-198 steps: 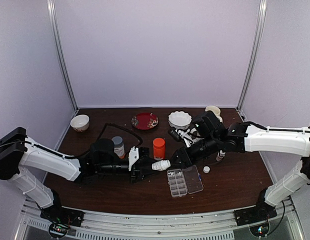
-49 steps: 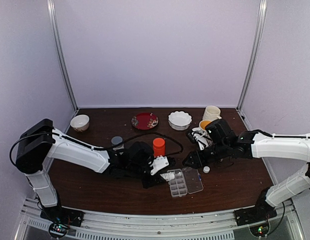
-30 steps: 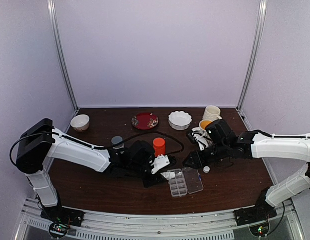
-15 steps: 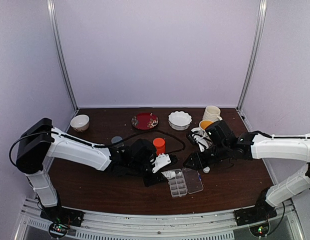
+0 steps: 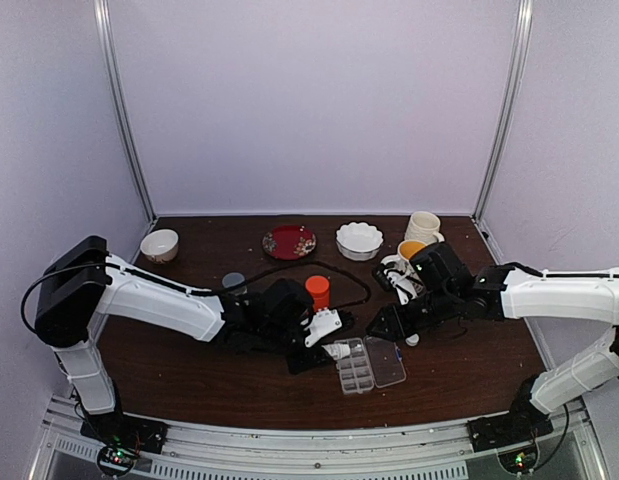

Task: Sort the pills into containers
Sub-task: Pour the pill into the compartment of the pill container.

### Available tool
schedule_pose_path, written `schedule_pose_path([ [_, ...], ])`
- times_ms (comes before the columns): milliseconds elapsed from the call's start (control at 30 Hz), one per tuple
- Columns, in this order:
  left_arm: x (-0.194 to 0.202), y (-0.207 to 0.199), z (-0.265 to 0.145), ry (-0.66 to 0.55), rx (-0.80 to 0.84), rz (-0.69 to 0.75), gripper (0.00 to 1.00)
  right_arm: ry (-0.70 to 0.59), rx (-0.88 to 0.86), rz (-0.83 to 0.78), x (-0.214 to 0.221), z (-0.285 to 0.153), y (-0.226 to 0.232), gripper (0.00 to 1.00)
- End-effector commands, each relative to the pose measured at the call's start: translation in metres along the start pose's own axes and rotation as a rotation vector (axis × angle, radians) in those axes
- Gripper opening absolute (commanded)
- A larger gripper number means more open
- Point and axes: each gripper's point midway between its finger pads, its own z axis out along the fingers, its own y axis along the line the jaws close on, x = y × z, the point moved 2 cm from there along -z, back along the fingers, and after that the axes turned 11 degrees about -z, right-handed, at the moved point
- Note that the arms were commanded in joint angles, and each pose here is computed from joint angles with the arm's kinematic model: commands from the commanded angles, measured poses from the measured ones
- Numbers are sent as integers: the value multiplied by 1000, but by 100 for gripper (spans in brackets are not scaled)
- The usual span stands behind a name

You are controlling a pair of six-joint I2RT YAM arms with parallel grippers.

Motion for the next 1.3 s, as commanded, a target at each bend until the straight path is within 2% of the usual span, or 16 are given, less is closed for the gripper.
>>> schedule_pose_path([
  [0,-14,-4,-3,29,5,-1,5,-21,7,-4,-4,-4,-1,36],
  [633,-7,-4,-4,-27,7,19,5,-28,4,-6,-6,-4,0,35],
  [1267,-11,-4,-11,-255,11,43,3,-23,0,4,-6,-4,1,34],
])
